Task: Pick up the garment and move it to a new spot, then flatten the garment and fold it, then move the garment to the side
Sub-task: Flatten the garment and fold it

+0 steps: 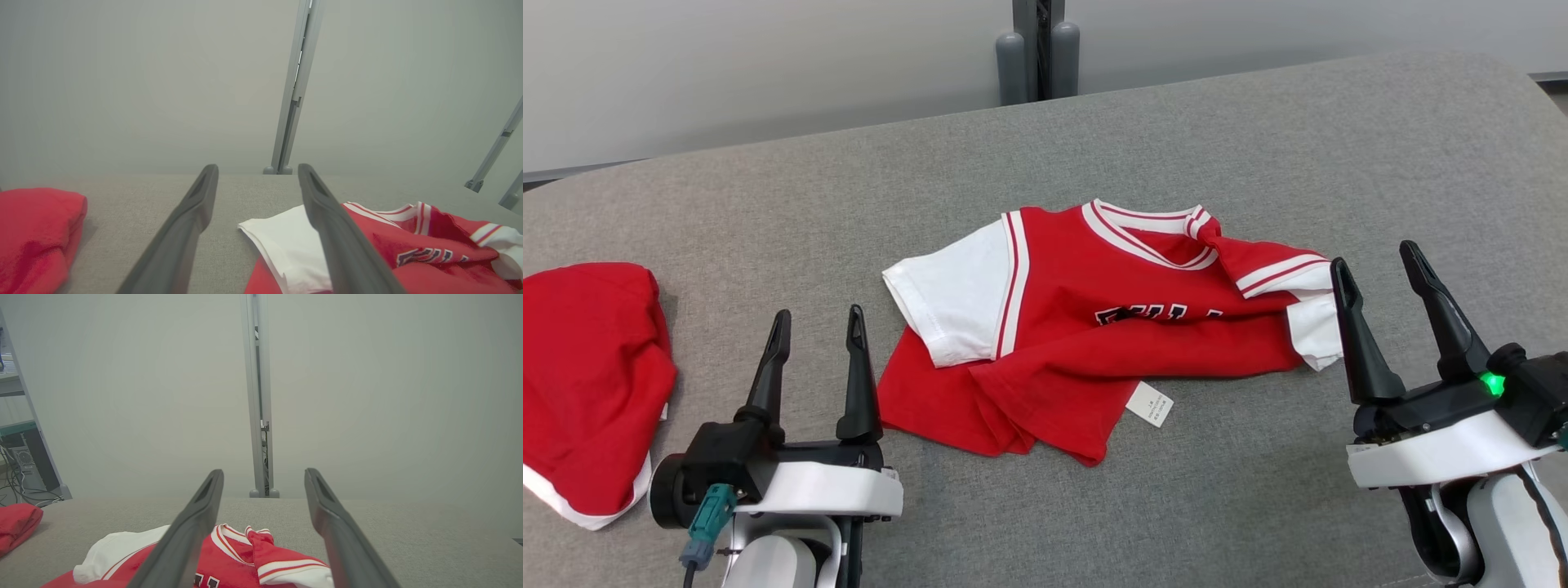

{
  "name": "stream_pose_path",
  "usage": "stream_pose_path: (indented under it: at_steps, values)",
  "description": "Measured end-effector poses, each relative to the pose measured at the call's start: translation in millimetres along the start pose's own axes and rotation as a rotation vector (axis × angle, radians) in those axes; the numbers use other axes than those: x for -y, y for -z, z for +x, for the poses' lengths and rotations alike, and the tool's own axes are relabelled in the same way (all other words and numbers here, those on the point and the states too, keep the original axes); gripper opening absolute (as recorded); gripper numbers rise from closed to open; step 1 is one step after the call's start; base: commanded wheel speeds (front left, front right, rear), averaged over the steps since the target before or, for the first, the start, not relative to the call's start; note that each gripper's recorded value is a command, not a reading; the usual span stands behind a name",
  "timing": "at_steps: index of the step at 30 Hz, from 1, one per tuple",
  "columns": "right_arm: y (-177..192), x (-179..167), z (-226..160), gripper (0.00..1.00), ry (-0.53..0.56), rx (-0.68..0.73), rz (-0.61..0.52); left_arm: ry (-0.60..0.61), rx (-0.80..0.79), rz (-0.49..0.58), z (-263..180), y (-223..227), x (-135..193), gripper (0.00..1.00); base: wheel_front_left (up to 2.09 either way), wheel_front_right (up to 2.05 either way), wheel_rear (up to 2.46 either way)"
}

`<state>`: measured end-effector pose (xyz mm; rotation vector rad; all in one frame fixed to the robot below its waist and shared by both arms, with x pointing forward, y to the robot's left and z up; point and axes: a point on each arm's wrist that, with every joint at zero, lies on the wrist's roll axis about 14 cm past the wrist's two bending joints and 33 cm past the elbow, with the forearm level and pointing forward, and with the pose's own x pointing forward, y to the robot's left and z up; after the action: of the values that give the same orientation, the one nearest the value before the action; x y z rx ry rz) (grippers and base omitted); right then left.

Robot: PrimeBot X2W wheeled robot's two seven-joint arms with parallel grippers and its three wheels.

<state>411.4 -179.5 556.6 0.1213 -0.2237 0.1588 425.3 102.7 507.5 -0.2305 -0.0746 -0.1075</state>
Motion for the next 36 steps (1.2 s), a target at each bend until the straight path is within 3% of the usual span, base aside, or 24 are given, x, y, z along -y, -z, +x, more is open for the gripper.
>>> stream_pose_path:
  at_steps: [8, 12, 19, 22, 27, 36]
  values:
    - [4.6, -6.3, 5.8, 1.00, -0.026, -0.008, 0.004, -0.040, 0.018, -0.008, -2.9, -7.0, -14.2, 1.00, 0.00, 0.00, 0.00]
    - [18.1, -28.4, 16.3, 1.00, -0.134, -0.048, -0.011, -0.058, 0.004, -0.021, -6.3, -3.1, -18.4, 1.00, 0.00, 0.00, 0.00]
    - [41.3, -60.0, 72.5, 1.00, -0.348, -0.146, -0.067, -0.096, -0.007, -0.051, -6.2, 0.1, -26.5, 1.00, 0.00, 0.00, 0.00]
    - [64.3, -78.0, 93.8, 1.00, -0.449, -0.254, -0.087, -0.107, -0.020, -0.060, -5.6, 4.0, -29.7, 1.00, 0.00, 0.00, 0.00]
    - [125.2, -73.9, 124.5, 1.00, -0.532, -0.489, -0.201, -0.166, -0.049, -0.092, -9.3, 12.0, -43.1, 1.00, 0.00, 0.00, 0.00]
    - [194.2, -84.0, 139.6, 1.00, -0.629, -0.682, -0.258, -0.277, -0.089, -0.104, -20.5, 23.5, -70.7, 1.00, 0.00, 0.00, 0.00]
